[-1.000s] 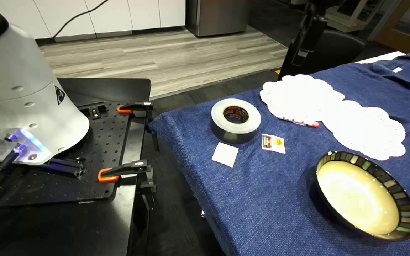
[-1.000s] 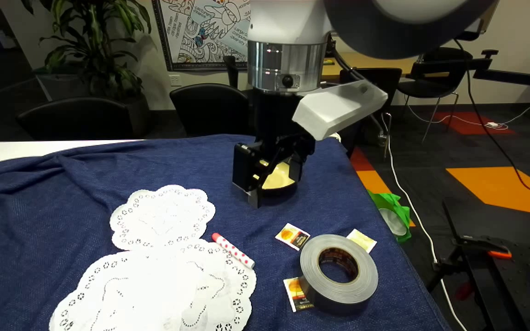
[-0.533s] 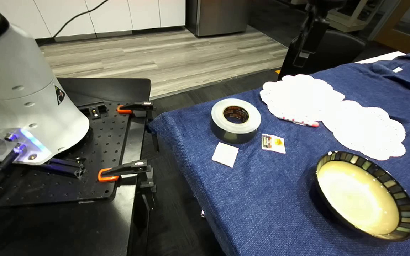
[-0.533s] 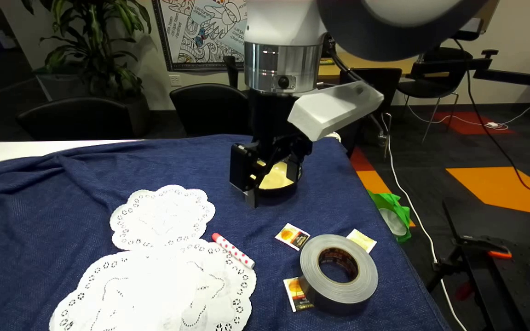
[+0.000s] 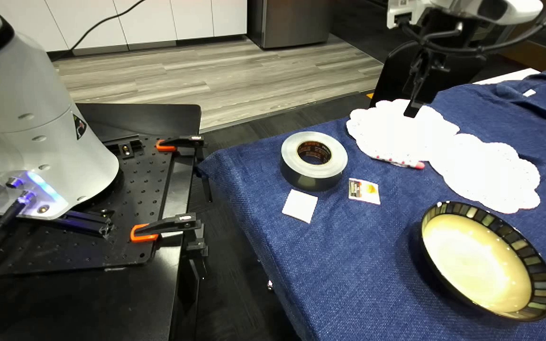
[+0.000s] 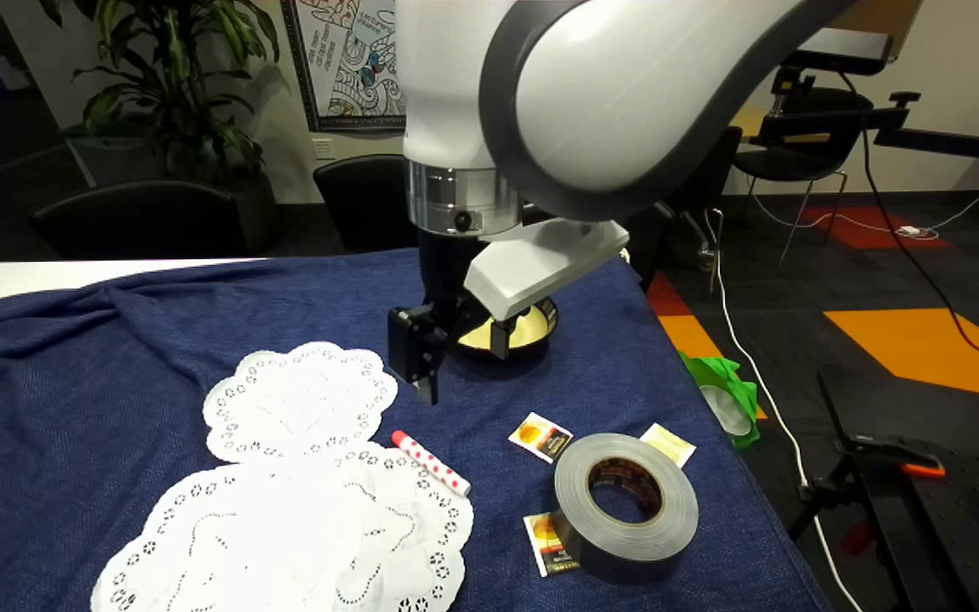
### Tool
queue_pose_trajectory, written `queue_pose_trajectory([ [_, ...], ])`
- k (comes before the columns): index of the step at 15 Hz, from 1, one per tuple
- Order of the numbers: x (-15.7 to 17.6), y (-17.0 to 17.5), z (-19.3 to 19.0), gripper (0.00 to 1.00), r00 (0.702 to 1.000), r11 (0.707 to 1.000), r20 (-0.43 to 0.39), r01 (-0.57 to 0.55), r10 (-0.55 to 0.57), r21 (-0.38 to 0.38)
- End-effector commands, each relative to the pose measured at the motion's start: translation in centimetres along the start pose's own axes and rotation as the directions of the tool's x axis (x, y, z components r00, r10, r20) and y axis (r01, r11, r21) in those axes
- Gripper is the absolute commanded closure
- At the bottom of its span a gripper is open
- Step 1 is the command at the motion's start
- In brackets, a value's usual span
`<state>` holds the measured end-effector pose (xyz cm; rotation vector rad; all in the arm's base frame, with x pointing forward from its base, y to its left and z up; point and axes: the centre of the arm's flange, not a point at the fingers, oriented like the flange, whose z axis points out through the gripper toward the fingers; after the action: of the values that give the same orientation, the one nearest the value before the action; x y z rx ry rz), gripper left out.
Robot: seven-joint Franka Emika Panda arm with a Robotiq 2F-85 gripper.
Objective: Put the marker in the bowl
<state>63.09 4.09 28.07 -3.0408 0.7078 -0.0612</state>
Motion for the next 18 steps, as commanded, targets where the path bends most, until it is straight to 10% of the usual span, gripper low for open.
queue_pose_trajectory([
  [1,3.5,-1.5,3.1,0.0,0.999,0.999,-0.018,0.028,-0.029,-0.017],
  [18,8.4,-3.1,12.4,0.07,0.997,0.997,0.019,0.073,-0.072,-0.037],
])
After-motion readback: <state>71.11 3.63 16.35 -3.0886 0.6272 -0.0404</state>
